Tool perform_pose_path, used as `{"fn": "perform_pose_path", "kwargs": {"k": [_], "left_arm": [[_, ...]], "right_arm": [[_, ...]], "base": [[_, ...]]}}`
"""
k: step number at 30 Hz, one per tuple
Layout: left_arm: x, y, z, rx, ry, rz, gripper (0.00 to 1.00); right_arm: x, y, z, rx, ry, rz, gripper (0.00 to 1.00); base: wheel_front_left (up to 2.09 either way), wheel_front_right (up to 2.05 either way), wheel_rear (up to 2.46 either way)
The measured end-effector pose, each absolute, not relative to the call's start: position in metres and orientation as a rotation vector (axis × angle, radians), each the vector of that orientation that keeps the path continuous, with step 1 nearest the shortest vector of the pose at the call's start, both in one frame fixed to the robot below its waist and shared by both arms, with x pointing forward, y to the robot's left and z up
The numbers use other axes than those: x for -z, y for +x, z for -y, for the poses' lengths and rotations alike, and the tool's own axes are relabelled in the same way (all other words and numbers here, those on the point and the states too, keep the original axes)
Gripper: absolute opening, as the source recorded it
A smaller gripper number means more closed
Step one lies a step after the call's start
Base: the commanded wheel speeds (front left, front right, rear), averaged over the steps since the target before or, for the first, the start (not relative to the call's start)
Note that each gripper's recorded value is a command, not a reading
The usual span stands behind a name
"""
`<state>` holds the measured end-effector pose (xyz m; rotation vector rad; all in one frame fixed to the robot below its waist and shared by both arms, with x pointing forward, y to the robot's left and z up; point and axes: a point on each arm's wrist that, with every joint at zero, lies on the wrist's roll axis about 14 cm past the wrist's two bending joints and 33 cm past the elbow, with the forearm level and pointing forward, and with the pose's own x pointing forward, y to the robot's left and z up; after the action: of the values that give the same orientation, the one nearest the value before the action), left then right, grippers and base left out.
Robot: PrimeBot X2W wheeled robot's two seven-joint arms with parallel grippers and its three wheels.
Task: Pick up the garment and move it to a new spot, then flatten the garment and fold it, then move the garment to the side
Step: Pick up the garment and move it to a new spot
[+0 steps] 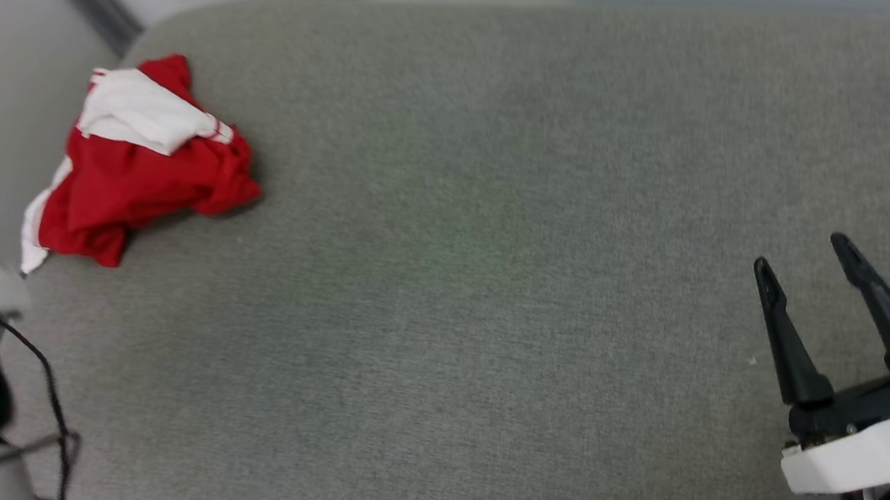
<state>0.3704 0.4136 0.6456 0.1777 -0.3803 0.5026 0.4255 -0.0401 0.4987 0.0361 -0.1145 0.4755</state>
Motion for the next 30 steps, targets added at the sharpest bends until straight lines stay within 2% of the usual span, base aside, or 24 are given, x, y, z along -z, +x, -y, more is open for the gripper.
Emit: {"fn": "perform_pose_path", "kwargs": {"k": [7, 13, 17, 21, 26, 30], "left_arm": [[-0.669, 0.439, -0.45, -0.498, 0.213, 0.382, 1.0], [-0.637, 0.497, -0.464, -0.48, 0.143, 0.226, 1.0], [-0.604, 0.527, -0.465, -0.447, 0.091, 0.051, 1.0], [-0.548, 0.539, -0.465, -0.423, -0.011, -0.21, 1.0], [-0.494, 0.538, -0.454, -0.368, -0.107, -0.496, 1.0], [-0.444, 0.521, -0.443, -0.34, -0.195, -0.734, 1.0]], "right_arm": [[-0.477, 0.455, 0.057, -0.421, 0.014, 0.103, 1.0], [-0.453, 0.47, 0.074, -0.39, -0.017, 0.072, 1.0], [-0.442, 0.477, 0.083, -0.377, -0.036, 0.061, 1.0], [-0.435, 0.481, 0.089, -0.368, -0.05, 0.054, 1.0], [-0.43, 0.485, 0.095, -0.357, -0.064, 0.055, 1.0], [-0.422, 0.486, 0.099, -0.35, -0.075, 0.041, 1.0]], "base": [[0.0, 0.0, 0.0], [0.0, 0.0, 0.0], [0.0, 0.0, 0.0], [0.0, 0.0, 0.0], [0.0, 0.0, 0.0], [0.0, 0.0, 0.0]]}}
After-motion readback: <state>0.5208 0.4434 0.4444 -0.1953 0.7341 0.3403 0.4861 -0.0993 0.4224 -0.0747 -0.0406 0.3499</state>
